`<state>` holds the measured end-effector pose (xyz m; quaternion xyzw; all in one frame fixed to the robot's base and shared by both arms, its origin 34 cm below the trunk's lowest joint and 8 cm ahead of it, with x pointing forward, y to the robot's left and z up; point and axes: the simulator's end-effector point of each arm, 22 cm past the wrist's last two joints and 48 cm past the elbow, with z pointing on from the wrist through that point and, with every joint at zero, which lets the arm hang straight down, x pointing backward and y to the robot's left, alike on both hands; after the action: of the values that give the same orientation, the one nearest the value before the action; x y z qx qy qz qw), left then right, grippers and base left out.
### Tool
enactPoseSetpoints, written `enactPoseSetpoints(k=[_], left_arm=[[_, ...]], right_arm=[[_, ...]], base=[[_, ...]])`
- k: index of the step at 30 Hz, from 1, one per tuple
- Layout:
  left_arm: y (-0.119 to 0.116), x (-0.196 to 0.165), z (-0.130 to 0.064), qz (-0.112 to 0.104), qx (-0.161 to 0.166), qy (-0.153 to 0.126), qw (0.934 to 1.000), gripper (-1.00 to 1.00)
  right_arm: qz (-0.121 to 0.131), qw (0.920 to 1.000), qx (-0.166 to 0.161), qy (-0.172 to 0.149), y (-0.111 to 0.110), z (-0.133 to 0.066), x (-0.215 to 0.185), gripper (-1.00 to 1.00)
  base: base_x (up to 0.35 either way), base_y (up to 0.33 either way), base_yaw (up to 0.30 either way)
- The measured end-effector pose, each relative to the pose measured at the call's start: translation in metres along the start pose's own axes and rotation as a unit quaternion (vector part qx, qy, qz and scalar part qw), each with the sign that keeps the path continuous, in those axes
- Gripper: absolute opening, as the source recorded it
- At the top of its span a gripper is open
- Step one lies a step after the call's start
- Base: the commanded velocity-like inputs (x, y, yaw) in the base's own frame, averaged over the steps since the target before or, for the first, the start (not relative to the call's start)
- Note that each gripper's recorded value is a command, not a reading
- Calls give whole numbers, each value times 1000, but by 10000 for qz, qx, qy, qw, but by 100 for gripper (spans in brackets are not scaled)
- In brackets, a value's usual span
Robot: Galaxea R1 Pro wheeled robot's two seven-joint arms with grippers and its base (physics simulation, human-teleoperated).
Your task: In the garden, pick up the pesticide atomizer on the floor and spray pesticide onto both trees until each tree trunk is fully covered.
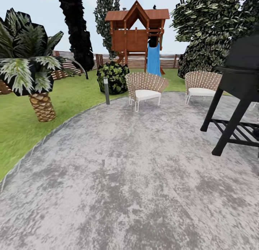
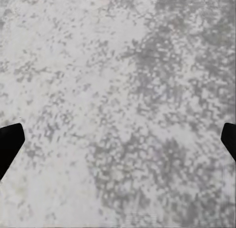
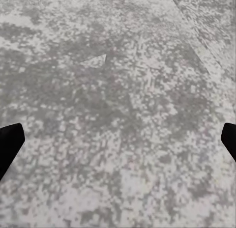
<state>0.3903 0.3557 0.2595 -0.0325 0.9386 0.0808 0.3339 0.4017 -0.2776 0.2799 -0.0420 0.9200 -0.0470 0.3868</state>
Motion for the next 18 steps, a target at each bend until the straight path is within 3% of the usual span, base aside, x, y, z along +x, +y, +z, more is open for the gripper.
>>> enactPoseSetpoints(k=[9, 18], left_arm=[[0, 0, 0, 1, -2, -1, 10000, 100], [0, 0, 0, -1, -4, 0, 10000, 100]], right_arm=[[0, 10000, 0, -2, 0, 0, 0, 100], [0, 10000, 0, -1, 0, 0, 0, 100]], base=[[250, 178, -264], [51, 39, -264]])
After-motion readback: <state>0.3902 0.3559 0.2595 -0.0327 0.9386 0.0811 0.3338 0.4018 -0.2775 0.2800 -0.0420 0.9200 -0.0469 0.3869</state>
